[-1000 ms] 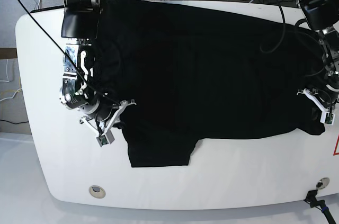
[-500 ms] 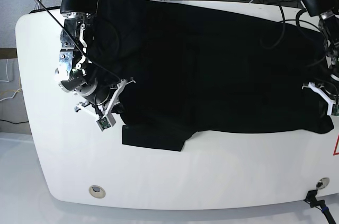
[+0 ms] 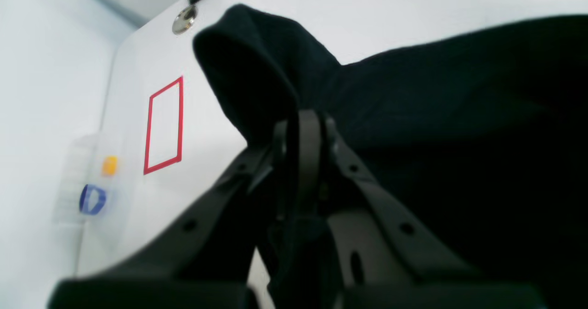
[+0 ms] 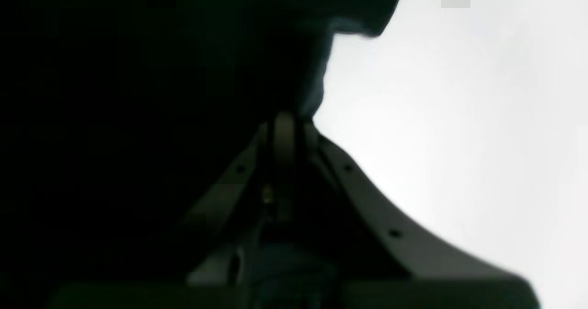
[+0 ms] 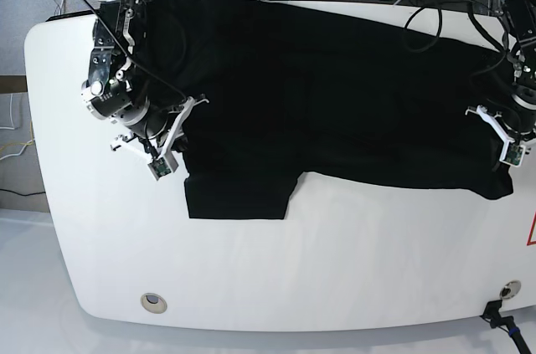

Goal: Fold the T-shirt properly

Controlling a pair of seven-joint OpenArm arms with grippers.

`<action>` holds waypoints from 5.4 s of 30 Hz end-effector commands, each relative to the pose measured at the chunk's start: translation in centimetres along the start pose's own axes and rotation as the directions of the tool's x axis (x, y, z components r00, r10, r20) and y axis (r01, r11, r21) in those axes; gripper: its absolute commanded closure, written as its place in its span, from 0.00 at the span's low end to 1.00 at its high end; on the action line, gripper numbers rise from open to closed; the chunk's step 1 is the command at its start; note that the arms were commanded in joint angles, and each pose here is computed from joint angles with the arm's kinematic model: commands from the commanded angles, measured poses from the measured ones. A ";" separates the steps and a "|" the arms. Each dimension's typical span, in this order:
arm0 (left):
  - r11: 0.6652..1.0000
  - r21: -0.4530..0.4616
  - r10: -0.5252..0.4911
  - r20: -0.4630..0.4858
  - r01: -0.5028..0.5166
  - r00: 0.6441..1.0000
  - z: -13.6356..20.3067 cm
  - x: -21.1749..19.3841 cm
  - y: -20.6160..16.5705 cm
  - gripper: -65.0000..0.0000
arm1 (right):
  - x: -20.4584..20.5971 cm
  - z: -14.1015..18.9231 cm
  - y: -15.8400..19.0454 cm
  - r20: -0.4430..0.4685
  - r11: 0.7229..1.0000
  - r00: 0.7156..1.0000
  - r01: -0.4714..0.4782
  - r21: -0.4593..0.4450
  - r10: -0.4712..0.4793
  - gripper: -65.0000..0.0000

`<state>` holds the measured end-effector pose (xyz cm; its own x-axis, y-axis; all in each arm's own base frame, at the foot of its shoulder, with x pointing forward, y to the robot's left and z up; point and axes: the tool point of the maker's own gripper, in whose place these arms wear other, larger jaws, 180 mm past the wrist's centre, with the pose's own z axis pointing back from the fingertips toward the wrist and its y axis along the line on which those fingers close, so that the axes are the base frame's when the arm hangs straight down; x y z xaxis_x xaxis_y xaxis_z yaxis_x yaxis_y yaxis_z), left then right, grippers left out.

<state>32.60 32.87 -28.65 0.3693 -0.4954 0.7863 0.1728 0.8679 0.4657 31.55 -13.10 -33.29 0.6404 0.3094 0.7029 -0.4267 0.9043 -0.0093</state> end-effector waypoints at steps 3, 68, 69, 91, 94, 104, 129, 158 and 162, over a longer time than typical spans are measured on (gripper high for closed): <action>0.999 0.008 -0.049 0.010 0.049 0.999 1.0 0.2 1.1 1.00 | -0.6 0.5 0.0 0.004 1.000 1.000 0.001 -0.002 -0.001 1.00; 0.945 0.084 0.326 -0.238 -0.315 0.915 -7.3 -4.4 4.2 0.37 | -6.4 1.9 1.3 -0.109 1.000 0.994 -0.004 0.025 0.007 1.00; 0.942 0.084 0.337 -0.245 -0.326 0.909 -7.6 -4.6 4.5 0.33 | -6.5 1.8 1.2 -0.113 1.000 0.994 -0.001 0.026 0.004 1.00; 0.815 -0.018 0.568 -0.179 -0.580 0.803 -13.3 -4.2 3.3 0.10 | -6.1 1.6 0.9 -0.108 1.000 0.994 -0.001 0.023 0.004 1.00; 0.791 -0.027 0.599 -0.168 -0.611 0.783 -13.8 -3.8 3.1 0.10 | -6.2 1.6 0.9 -0.109 1.000 0.994 0.000 0.024 0.003 1.00; 0.777 0.036 0.626 -0.147 -0.628 0.766 -14.1 -4.2 3.8 0.10 | -6.2 1.6 0.9 -0.109 1.000 0.994 0.000 0.024 0.003 1.00; 0.778 0.058 0.626 -0.166 -0.626 0.762 -13.9 -5.2 3.5 0.69 | -5.8 1.6 1.0 -0.078 1.000 0.997 0.004 0.023 -0.002 1.00; 0.867 0.029 0.499 -0.060 -0.498 0.865 -10.5 -1.2 6.8 1.00 | -5.6 1.5 0.9 -0.072 1.000 0.997 0.004 0.021 -0.003 1.00; 0.899 0.018 0.438 -0.048 -0.437 0.898 -8.6 0.2 7.3 1.00 | -5.5 1.3 1.4 -0.067 1.000 0.998 0.017 0.027 -0.015 1.00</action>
<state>41.11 38.39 -32.17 0.5184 -0.0238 0.8548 -0.0165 0.9991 0.0378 25.80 -14.24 -37.23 0.7163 0.3261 0.6169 -0.4342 0.9004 0.0283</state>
